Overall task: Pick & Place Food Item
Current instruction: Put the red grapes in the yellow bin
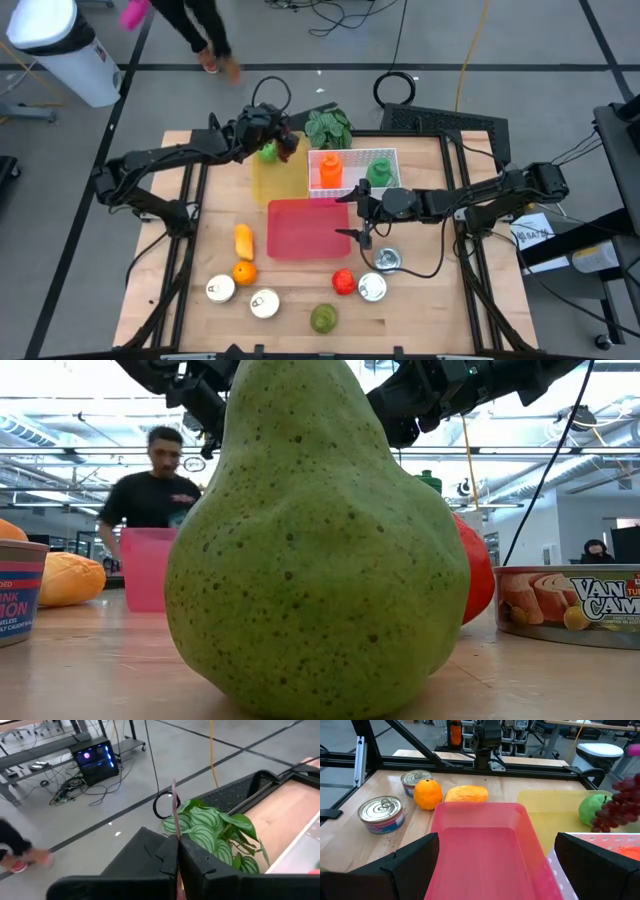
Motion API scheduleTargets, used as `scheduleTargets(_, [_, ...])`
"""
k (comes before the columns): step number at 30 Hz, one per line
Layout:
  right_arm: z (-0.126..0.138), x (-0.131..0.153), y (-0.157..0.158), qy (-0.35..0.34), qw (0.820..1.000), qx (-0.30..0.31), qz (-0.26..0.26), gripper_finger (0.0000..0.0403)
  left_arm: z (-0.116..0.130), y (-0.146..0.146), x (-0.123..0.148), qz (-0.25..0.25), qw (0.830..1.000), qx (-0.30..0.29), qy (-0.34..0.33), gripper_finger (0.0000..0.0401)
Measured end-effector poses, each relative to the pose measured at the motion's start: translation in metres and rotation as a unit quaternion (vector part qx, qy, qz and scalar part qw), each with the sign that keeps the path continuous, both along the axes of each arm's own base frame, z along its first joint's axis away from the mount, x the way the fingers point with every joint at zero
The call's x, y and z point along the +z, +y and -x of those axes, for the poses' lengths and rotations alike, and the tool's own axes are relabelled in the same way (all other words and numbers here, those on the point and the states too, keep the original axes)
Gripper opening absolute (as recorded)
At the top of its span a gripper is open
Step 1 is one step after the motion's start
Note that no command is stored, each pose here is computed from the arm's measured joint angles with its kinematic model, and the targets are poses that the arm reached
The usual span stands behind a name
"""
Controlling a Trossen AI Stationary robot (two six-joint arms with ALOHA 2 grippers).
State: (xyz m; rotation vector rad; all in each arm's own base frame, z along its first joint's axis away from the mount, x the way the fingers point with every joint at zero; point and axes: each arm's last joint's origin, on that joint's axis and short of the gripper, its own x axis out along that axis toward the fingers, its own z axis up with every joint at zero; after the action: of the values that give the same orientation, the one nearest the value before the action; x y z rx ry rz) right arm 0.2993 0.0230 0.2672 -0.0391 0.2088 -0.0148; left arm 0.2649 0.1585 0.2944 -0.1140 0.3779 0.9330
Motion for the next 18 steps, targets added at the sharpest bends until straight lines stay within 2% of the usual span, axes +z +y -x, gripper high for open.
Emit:
scheduleTargets(7, [0.0,0.0,0.0,0.0,1.0,0.0,0.0,0.0377,0.004,0.003,-0.02,-0.006,0.999,-0.015,-0.038,0.001])
scheduleTargets(18, [0.0,0.0,0.0,0.0,1.0,0.0,0.0,0.0377,0.008,0.002,-0.037,0.006,0.999,-0.009,-0.04,0.0005])
